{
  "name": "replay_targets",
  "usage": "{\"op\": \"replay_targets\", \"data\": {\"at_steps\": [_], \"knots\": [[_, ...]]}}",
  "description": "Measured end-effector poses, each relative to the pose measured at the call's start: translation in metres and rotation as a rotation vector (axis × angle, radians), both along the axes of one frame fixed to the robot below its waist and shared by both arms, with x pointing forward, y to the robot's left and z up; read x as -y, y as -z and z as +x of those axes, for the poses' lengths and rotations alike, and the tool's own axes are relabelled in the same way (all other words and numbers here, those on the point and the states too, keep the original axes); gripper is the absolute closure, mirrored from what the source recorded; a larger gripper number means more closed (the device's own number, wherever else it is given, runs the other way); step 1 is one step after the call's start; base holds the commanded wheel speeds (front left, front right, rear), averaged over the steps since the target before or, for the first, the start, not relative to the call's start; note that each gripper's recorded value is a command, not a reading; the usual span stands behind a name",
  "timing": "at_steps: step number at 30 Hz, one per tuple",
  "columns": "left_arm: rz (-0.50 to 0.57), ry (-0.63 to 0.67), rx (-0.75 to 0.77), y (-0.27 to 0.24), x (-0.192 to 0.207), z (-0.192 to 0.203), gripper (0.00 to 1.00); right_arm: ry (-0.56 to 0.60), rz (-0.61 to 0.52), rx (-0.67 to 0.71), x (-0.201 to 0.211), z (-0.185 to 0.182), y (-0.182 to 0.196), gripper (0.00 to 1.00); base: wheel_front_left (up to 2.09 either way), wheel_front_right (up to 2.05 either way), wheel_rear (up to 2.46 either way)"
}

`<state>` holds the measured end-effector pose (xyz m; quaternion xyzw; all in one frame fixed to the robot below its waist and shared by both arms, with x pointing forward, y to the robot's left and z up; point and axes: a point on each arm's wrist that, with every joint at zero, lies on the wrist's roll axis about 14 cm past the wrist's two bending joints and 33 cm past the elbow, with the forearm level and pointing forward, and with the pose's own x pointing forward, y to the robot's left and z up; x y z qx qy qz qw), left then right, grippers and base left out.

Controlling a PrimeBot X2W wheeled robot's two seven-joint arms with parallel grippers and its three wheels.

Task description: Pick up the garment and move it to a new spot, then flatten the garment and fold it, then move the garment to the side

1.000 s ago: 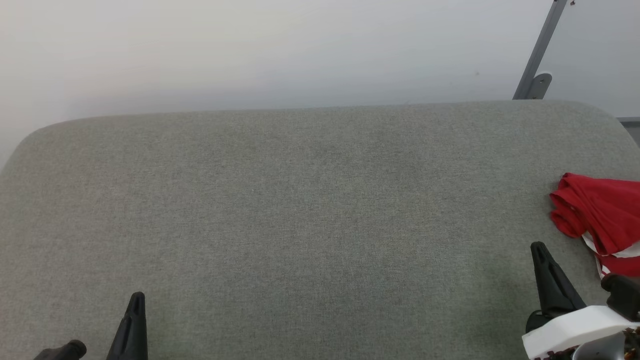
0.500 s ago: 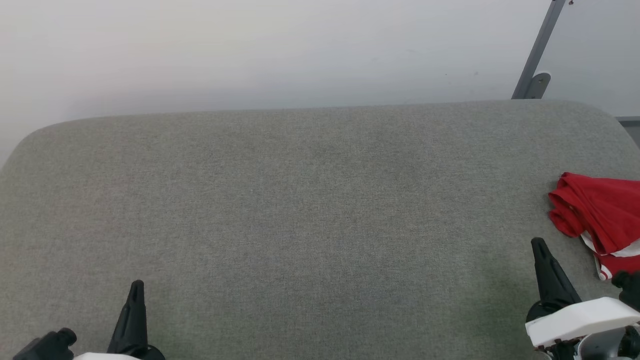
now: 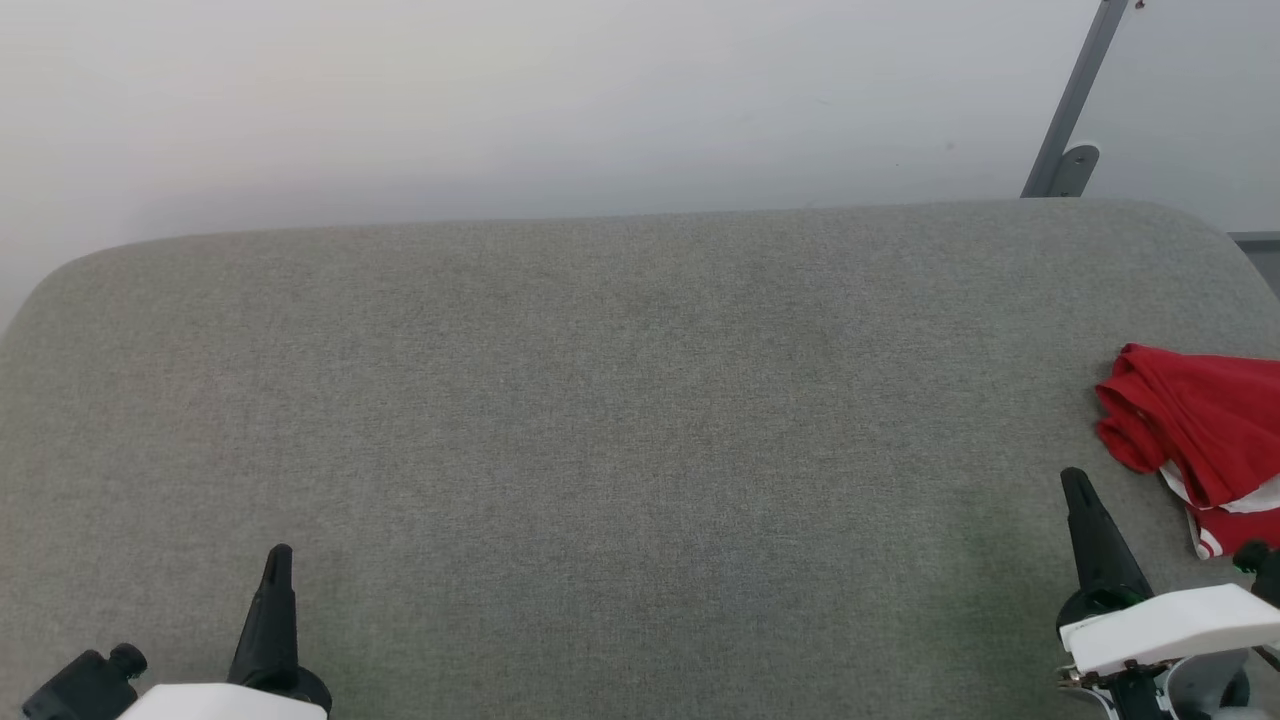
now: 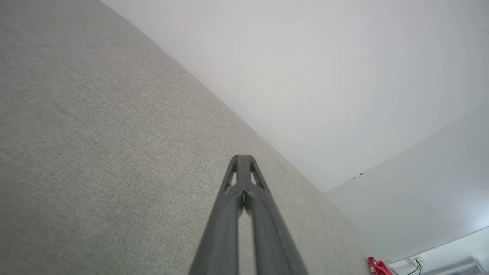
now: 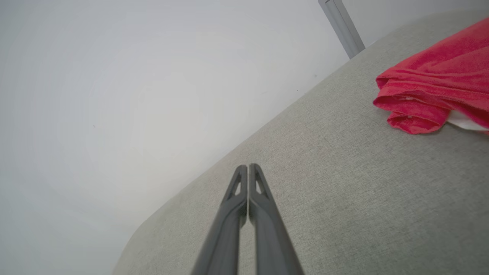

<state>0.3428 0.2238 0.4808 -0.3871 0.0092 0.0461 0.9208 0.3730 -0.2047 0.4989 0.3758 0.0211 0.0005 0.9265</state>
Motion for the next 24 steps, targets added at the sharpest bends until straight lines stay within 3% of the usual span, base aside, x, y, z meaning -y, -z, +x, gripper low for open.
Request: {"op": "replay_targets", "data": {"at_steps": [24], "knots": [[-0.271, -0.006, 0.009, -0.003, 0.005, 0.014, 1.00, 0.022, 0.280, -0.008, -0.001, 0.005, 0.001, 1.00, 0.00, 0.00, 0.00]]}}
